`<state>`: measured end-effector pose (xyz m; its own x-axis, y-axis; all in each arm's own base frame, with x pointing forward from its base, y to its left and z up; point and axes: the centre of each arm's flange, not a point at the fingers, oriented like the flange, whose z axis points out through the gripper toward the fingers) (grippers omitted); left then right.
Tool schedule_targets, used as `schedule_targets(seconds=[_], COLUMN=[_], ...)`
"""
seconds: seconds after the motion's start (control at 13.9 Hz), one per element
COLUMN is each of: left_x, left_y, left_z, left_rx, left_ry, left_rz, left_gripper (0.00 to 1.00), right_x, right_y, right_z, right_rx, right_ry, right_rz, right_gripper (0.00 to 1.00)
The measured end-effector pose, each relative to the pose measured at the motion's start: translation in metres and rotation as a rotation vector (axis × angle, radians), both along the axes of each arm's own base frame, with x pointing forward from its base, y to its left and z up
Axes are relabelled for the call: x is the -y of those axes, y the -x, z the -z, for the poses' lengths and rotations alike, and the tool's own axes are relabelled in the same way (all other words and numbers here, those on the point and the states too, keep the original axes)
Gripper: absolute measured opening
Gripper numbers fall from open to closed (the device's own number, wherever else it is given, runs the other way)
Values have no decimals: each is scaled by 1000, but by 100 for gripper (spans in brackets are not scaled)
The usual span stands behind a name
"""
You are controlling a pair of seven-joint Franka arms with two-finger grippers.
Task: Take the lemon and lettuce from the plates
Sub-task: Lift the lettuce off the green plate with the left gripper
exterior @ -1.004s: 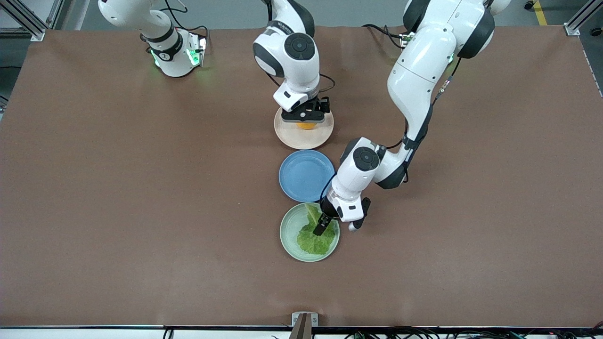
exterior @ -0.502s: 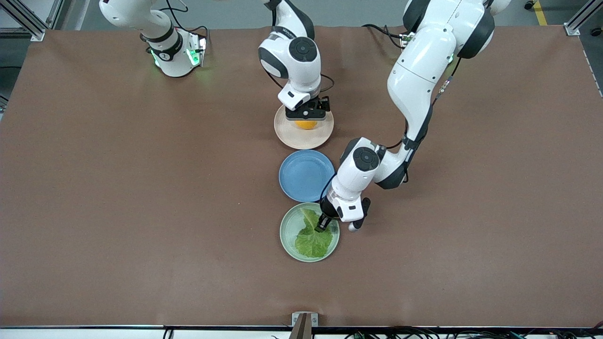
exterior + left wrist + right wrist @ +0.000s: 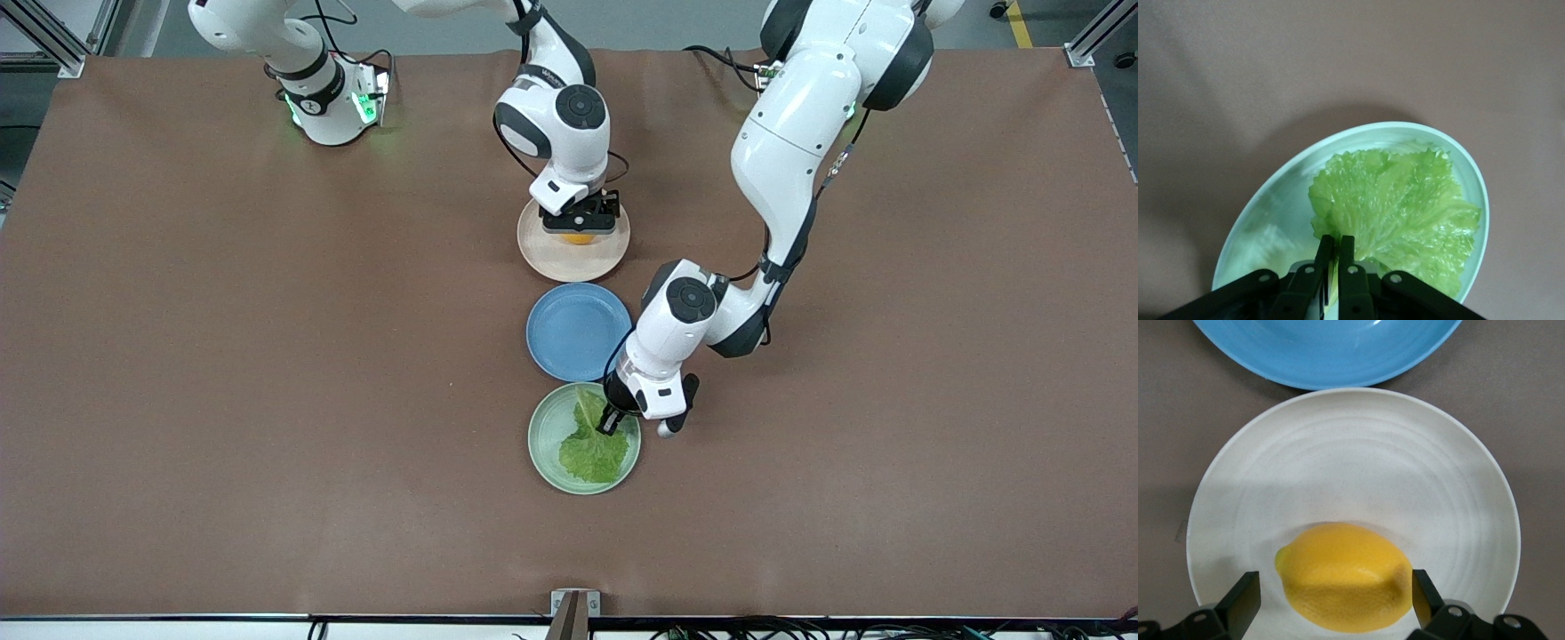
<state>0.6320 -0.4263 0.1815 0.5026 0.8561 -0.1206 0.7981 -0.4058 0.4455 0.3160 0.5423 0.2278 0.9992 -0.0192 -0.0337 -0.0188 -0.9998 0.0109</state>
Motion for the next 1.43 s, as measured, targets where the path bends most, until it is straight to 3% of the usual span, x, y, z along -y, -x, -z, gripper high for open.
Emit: schedule_targets(seconds=[0.29, 0.72, 0.86, 1.08, 1.43], left_x=[4, -1, -16, -67, -195], left_y=[-9, -22, -20, -11, 33], left_z=[-27, -114, -138, -174, -223], left_rx=[44, 117, 84, -5, -156], left_ry=[27, 63, 24, -109, -296], left_rz=[-3, -13, 4, 115, 383], left_gripper=[7, 7, 7, 7, 7], right_x=[0, 1, 1, 2, 1], right_y=[3, 5, 3, -2, -1], right_z=[8, 22, 22, 20, 23], right_rx=[6, 26, 45, 72, 74], right_ry=[20, 45, 54, 64, 69], right_rz=[-12, -11, -31, -59, -69], right_gripper=[100, 100, 100, 100, 100])
